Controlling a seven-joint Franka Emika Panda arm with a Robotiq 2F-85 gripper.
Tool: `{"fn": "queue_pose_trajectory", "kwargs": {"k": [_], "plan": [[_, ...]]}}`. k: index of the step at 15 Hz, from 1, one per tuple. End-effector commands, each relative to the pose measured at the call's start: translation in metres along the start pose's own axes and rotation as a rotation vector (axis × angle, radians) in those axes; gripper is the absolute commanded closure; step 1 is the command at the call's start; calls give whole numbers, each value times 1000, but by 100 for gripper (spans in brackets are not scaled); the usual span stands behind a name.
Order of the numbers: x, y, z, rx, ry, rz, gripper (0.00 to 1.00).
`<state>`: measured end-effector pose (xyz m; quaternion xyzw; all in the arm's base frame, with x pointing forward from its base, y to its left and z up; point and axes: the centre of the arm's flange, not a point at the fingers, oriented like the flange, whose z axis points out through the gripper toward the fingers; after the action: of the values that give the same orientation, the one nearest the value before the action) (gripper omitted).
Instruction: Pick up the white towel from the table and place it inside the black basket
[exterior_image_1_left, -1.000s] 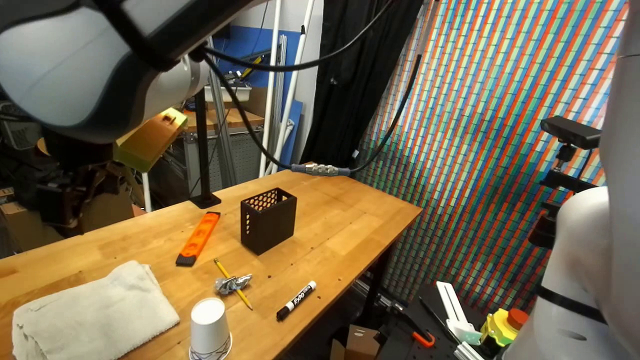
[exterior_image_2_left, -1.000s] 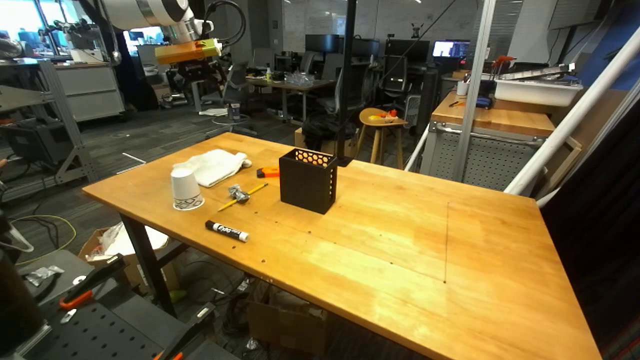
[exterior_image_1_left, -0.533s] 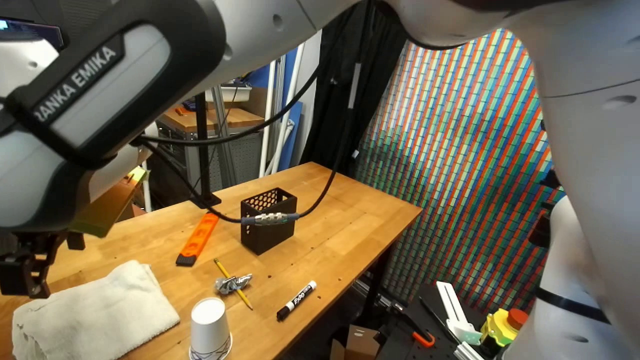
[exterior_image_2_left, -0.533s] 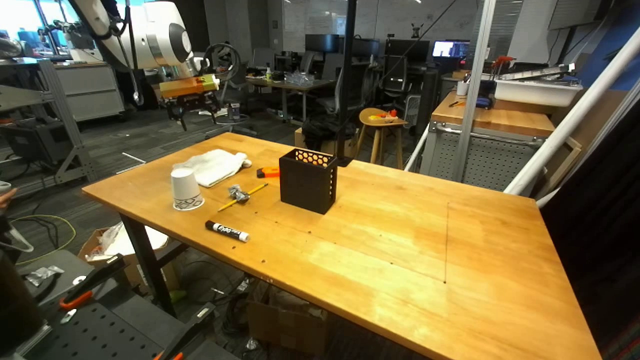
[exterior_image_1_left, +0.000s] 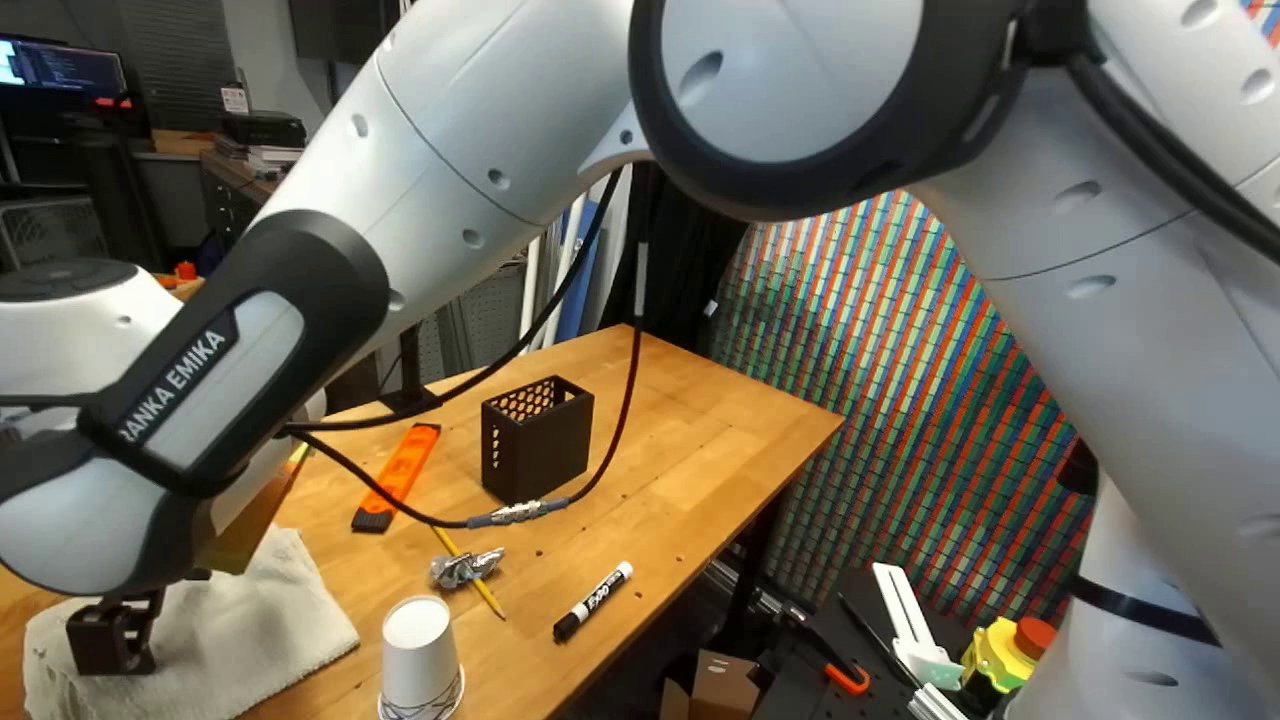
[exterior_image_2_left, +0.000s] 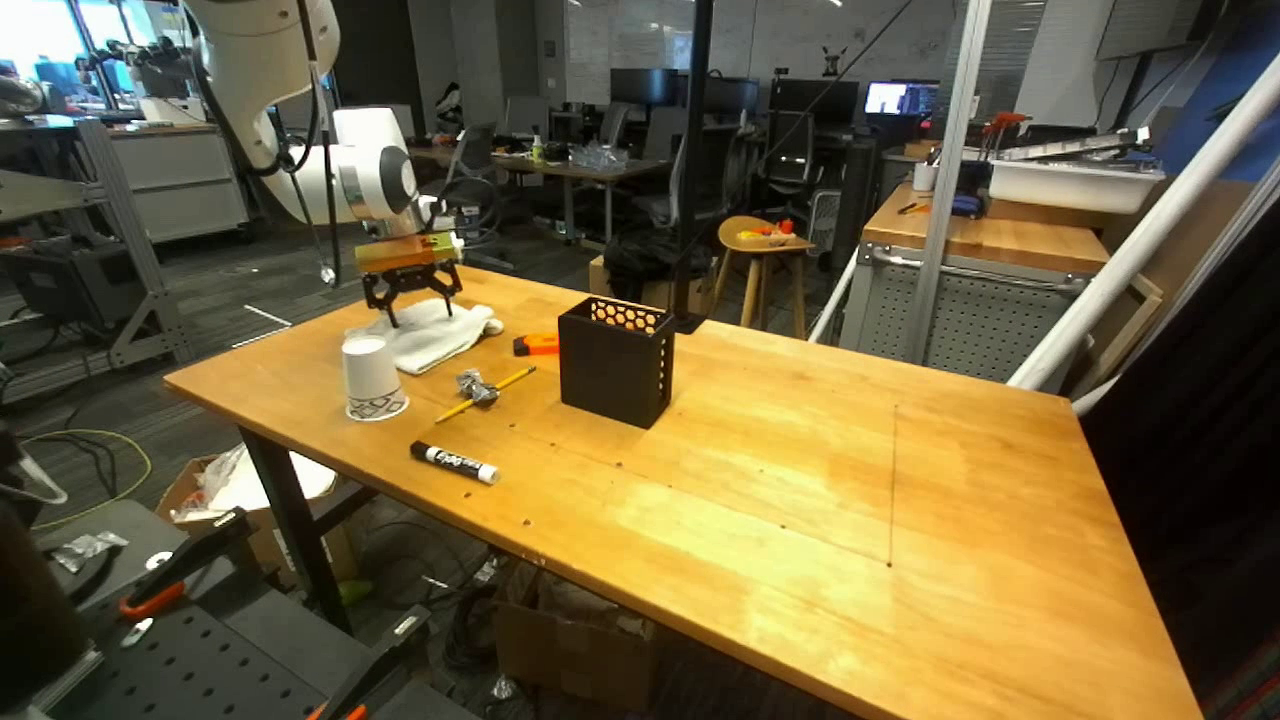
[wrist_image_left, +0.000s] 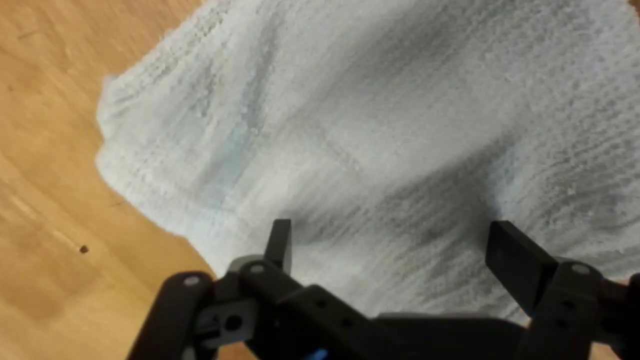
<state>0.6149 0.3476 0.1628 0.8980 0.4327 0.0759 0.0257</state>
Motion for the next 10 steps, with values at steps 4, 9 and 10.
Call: {"fn": "queue_pose_trajectory", "kwargs": {"k": [4, 9, 10], "plan": [[3, -7, 39, 5, -3, -23, 26], [-1, -22, 4, 13, -8, -28, 65], [-2, -22, -7, 15, -6, -23, 73]]}}
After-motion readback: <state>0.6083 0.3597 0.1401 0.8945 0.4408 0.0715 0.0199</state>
